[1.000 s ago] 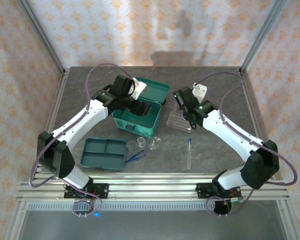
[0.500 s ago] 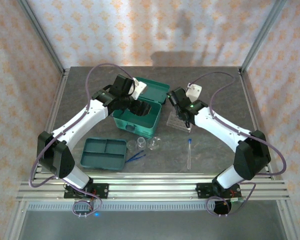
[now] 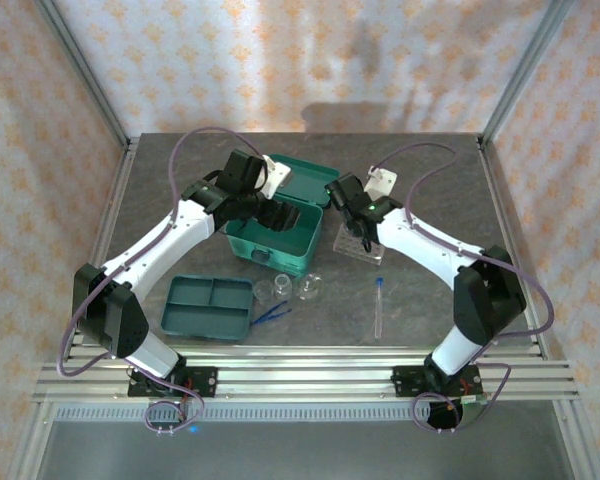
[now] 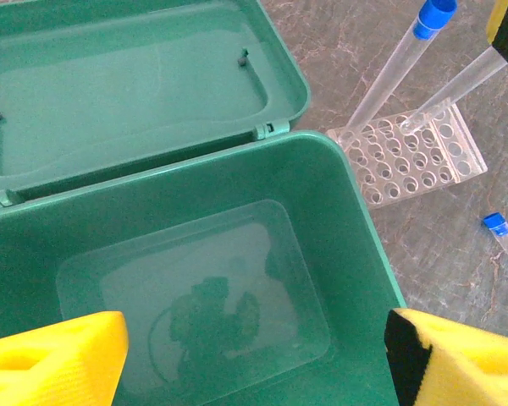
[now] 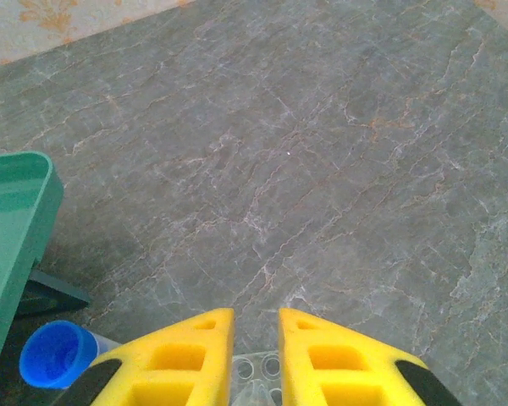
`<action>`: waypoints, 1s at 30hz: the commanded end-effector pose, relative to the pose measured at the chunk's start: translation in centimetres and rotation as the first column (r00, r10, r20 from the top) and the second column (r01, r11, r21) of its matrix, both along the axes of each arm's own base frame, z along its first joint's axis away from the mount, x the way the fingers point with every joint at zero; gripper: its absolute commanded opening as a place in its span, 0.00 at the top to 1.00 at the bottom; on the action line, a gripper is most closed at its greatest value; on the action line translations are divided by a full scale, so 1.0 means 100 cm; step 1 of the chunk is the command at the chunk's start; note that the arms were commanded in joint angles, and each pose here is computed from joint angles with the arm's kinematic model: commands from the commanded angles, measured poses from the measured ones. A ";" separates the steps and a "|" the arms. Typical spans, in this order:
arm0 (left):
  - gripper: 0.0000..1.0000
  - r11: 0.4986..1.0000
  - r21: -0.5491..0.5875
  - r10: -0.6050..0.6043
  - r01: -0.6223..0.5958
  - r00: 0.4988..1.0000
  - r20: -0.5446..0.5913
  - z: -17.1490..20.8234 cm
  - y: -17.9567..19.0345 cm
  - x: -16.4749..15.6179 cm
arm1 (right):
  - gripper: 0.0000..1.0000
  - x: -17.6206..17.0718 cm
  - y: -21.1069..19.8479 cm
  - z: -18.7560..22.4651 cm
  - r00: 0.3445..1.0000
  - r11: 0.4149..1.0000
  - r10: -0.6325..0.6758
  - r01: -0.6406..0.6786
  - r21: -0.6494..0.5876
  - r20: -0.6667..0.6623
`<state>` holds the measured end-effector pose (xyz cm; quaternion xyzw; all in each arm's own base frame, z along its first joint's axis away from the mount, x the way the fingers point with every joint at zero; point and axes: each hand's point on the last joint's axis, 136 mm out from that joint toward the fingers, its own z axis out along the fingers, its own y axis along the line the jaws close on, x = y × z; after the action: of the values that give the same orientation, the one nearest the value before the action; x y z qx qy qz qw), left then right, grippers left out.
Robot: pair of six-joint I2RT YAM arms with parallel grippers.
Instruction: Organize the chemistry lab equipment
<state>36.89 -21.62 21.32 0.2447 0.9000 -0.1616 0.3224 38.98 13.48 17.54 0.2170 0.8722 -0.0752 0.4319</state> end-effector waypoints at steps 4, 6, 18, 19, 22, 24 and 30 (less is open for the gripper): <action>0.19 0.999 -0.024 0.034 -0.033 0.998 0.051 0.017 0.006 0.003 | 0.91 0.007 -0.004 0.007 0.998 0.998 -0.056 0.056 -0.001 0.041; 0.19 0.999 -0.026 0.037 -0.035 0.998 0.053 0.017 0.007 0.003 | 0.91 0.009 -0.006 0.005 0.998 0.998 -0.059 0.059 0.013 0.038; 0.19 0.998 -0.041 0.040 -0.038 0.998 0.052 0.019 0.008 0.004 | 0.91 0.016 -0.007 -0.004 0.998 0.997 -0.064 0.063 0.038 0.013; 0.19 0.998 -0.041 0.042 -0.040 0.998 0.051 0.019 0.008 0.005 | 0.91 0.017 -0.006 -0.005 0.998 0.997 -0.063 0.063 0.040 0.012; 0.19 0.998 -0.043 0.042 -0.039 0.998 0.050 0.019 0.008 0.005 | 0.91 0.018 -0.004 -0.008 0.998 0.997 -0.059 0.058 0.045 0.006; 0.19 0.998 -0.043 0.045 -0.043 0.998 0.047 0.018 0.009 0.006 | 0.91 0.018 -0.003 -0.010 0.998 0.997 -0.057 0.057 0.049 0.002; 0.19 0.998 -0.042 0.044 -0.042 0.998 0.047 0.017 0.010 0.006 | 0.91 0.018 -0.001 -0.013 0.999 0.997 -0.052 0.052 0.060 -0.004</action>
<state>37.23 -21.09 21.56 0.2345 0.9005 -0.1619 0.3285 40.33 13.40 16.08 0.2389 0.8737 -0.0643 0.4188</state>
